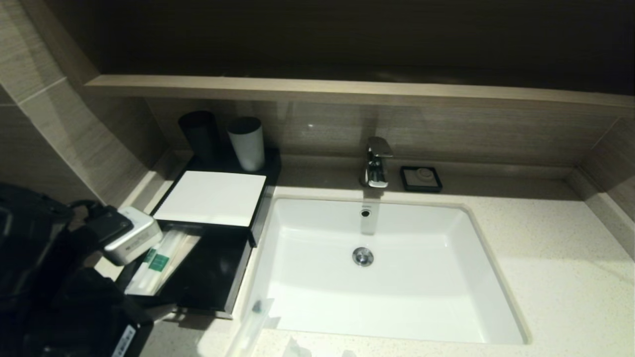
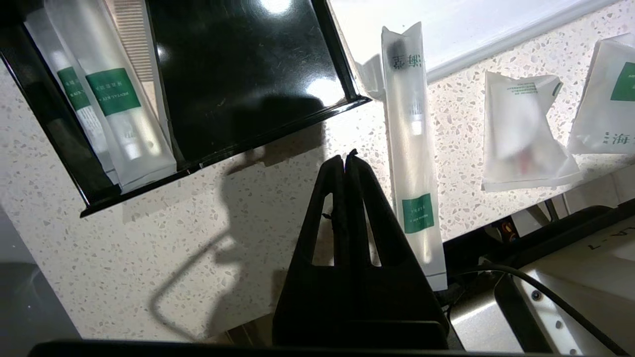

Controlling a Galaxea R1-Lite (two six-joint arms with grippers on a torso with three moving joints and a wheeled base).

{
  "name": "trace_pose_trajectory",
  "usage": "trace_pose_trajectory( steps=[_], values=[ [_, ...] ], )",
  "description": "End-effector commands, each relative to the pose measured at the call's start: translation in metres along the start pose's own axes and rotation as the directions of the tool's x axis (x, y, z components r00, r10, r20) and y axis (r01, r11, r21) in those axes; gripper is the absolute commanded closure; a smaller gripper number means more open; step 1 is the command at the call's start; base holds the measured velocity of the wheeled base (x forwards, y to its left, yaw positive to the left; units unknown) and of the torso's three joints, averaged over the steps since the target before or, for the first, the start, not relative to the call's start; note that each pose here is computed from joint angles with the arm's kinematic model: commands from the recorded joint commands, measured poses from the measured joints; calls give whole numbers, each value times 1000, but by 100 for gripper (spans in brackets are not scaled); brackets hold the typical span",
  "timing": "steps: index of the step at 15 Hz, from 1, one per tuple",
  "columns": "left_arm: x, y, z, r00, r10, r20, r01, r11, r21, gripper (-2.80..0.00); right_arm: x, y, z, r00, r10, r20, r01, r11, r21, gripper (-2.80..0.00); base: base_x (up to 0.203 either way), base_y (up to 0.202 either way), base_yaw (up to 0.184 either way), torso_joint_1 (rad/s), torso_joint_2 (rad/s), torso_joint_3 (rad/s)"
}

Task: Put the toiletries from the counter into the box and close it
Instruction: Pick up the bathroom toiletry

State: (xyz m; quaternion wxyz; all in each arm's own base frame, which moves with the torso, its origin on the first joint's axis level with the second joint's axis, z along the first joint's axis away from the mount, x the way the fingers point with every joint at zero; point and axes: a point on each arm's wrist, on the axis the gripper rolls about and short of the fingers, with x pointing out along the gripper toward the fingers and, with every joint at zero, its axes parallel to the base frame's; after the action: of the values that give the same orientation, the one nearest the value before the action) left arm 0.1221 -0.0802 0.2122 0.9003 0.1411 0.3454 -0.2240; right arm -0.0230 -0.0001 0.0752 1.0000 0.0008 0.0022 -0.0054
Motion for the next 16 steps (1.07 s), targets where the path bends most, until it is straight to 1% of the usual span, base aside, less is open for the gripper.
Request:
trace_pose_trajectory(
  steps=[1, 3, 7, 9, 10, 12, 13, 15, 16],
  values=[
    [9, -1, 3, 1000, -2, -27, 2, 1000, 17, 0, 0, 0, 0, 1000, 0, 0, 0, 1000, 0, 0, 0, 0, 0, 0, 0, 0],
    [15, -2, 11, 999, -3, -37, 4, 1000, 21, 0, 0, 0, 0, 1000, 0, 1, 0, 1000, 0, 0, 0, 0, 0, 0, 0, 0],
    [36, -8, 11, 992, -17, -127, 27, 997, 72, 0, 0, 0, 0, 1000, 0, 0, 0, 1000, 0, 0, 0, 0, 0, 0, 0, 0],
    [45, -13, 15, 989, -31, -146, 43, 996, 82, 0, 0, 0, 0, 1000, 0, 0, 0, 1000, 0, 0, 0, 0, 0, 0, 0, 0],
    [49, -17, 19, 987, -39, -155, 52, 995, 84, 0, 0, 0, 0, 1000, 0, 1, 0, 1000, 0, 0, 0, 0, 0, 0, 0, 0],
    [57, -23, 27, 985, -50, -167, 61, 996, 60, 0, 0, 0, 0, 1000, 0, 1, 0, 1000, 0, 0, 0, 0, 0, 0, 0, 0],
    [59, -29, 30, 981, -62, -182, 73, 996, 54, 0, 0, 0, 0, 1000, 0, 0, 0, 1000, 0, 0, 0, 0, 0, 0, 0, 0],
    [60, -40, 32, 965, -76, -252, 92, 994, 50, 0, 0, 0, 0, 1000, 0, 1, 0, 1000, 0, 0, 0, 0, 0, 0, 0, 0],
    [63, -45, 32, 957, -68, -283, 87, 995, 55, 0, 0, 0, 0, 1000, 0, -1, 0, 1000, 0, 0, 0, 0, 0, 0, 0, 0]
  ],
)
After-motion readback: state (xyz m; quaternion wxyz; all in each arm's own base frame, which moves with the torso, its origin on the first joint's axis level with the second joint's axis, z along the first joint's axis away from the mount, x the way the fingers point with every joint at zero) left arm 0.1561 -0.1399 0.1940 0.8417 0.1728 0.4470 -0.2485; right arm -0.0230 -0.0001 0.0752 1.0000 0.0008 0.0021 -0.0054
